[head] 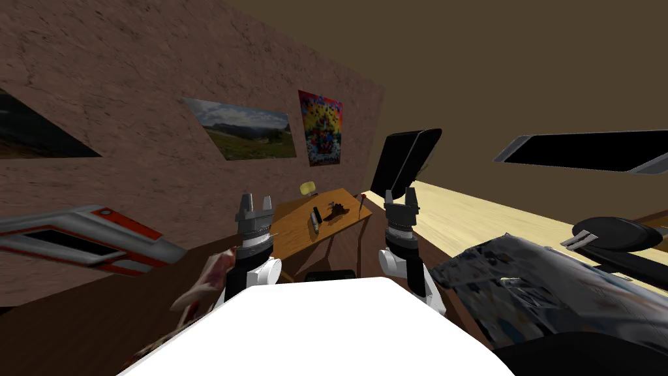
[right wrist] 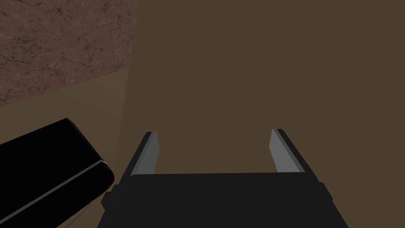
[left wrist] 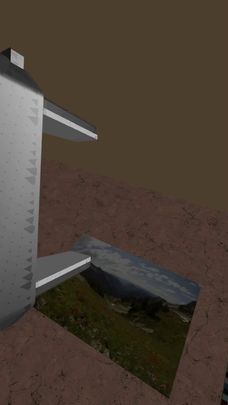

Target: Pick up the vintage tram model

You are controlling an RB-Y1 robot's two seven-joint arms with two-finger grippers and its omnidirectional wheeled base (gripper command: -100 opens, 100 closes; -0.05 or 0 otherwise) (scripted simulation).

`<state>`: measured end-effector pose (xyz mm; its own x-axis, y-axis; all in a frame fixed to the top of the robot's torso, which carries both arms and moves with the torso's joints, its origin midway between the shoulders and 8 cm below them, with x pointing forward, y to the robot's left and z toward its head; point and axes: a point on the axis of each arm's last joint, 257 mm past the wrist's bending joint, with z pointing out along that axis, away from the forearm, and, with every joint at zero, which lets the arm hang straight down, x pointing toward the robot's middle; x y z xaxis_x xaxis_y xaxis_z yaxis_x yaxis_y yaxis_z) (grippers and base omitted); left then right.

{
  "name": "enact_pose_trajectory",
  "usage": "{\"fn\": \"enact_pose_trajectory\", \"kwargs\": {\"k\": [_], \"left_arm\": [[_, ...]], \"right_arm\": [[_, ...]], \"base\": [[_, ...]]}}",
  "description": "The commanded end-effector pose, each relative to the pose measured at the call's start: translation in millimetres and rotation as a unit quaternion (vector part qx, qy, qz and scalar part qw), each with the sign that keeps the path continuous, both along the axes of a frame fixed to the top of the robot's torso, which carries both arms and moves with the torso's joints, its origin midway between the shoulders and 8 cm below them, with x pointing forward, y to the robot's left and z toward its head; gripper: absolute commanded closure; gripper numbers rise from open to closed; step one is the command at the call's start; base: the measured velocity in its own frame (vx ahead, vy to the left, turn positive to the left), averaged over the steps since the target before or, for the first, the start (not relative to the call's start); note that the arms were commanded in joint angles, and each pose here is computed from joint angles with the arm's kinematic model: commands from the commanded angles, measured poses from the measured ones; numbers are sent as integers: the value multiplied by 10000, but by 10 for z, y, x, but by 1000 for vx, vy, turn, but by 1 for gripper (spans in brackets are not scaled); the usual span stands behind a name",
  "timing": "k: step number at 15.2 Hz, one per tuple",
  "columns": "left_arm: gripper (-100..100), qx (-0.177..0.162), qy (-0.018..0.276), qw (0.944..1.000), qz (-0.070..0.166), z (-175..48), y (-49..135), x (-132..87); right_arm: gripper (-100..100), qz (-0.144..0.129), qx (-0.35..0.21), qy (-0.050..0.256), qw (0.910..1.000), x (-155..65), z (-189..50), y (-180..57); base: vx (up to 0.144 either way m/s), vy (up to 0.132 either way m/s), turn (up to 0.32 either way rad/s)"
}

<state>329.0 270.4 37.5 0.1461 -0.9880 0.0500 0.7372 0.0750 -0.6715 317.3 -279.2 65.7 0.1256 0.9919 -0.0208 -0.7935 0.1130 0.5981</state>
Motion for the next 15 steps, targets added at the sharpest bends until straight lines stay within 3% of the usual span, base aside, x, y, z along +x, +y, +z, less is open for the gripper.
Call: {"fn": "enact_pose_trajectory", "kwargs": {"k": [1,9,11,13,14,15], "left_arm": [[-100,149,120,9998,-101,-54,-32,39],[-100,476,737,9954,-379,-381,-57,230],[-100,541,1190,9903,-480,-643,-18,356],[-100,578,1197,9899,-495,-645,-24,356],[-100,617,1459,9859,-544,-801,4,420],[-100,617,1459,9859,-544,-801,4,420]], "right_arm": [[0,0,0,0,10000,0,0,0],[0,0,0,0,10000,0,0,0],[0,0,0,0,10000,0,0,0],[0,0,0,0,10000,0,0,0],[0,0,0,0,10000,0,0,0],[0,0,0,0,10000,0,0,0]], "base": [[-1,-1,-59],[-4,5,-116],[-5,8,-210],[-5,12,-132],[-2,7,-137],[-2,7,-167]]}}
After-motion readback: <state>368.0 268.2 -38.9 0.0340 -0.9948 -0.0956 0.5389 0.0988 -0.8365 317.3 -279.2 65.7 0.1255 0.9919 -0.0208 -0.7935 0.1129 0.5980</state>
